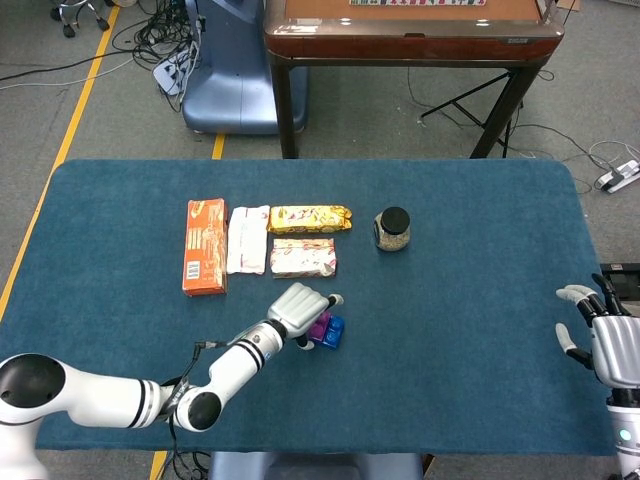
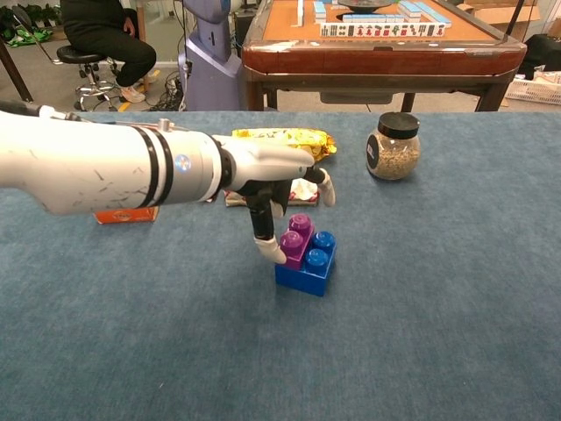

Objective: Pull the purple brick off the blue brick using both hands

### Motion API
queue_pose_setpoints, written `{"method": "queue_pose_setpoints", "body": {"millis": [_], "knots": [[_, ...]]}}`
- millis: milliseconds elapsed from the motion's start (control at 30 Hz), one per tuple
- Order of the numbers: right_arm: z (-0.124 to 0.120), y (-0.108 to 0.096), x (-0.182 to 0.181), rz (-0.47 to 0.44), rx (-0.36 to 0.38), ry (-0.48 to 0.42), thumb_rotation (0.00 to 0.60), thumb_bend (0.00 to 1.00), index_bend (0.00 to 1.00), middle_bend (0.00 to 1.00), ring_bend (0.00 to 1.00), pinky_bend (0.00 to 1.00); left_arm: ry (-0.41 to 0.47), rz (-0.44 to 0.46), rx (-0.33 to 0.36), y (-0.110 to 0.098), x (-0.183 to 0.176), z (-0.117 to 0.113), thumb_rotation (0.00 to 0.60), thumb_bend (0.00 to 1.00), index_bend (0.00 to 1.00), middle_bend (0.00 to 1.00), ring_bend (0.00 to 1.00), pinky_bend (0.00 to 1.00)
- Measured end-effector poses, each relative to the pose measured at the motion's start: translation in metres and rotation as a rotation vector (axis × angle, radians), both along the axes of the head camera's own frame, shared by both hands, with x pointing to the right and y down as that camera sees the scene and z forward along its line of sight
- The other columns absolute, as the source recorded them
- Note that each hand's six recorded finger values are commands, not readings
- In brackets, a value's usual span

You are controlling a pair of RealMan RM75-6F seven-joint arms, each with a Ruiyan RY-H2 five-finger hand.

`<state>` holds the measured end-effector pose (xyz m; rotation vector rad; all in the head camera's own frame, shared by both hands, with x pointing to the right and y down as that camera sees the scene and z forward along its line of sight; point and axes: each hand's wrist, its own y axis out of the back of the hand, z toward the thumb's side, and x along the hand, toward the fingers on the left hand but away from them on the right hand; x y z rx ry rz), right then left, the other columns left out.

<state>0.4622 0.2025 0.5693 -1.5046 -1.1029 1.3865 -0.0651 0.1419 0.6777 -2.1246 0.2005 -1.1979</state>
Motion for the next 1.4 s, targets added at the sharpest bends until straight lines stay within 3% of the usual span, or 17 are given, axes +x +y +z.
{"method": "queue_pose_setpoints", "body": {"millis": [733,1400], "knots": [[0.005,0.001,-0.001,-0.003,-0.015,-0.002,0.600,0.32,0.32,0.31,0.31,0.52,-0.070,-0.027,-0.021,0.001,-0.006,0.020,0.600,0.03,0.32,1.00,0.96,1.00],[0.011,0.000,-0.002,-0.006,-0.027,-0.007,0.600,0.32,0.32,0.31,0.31,0.52,-0.050,-0.058,-0.048,0.003,-0.006,0.024,0.600,0.03,0.46,1.00,0.96,1.00]]}}
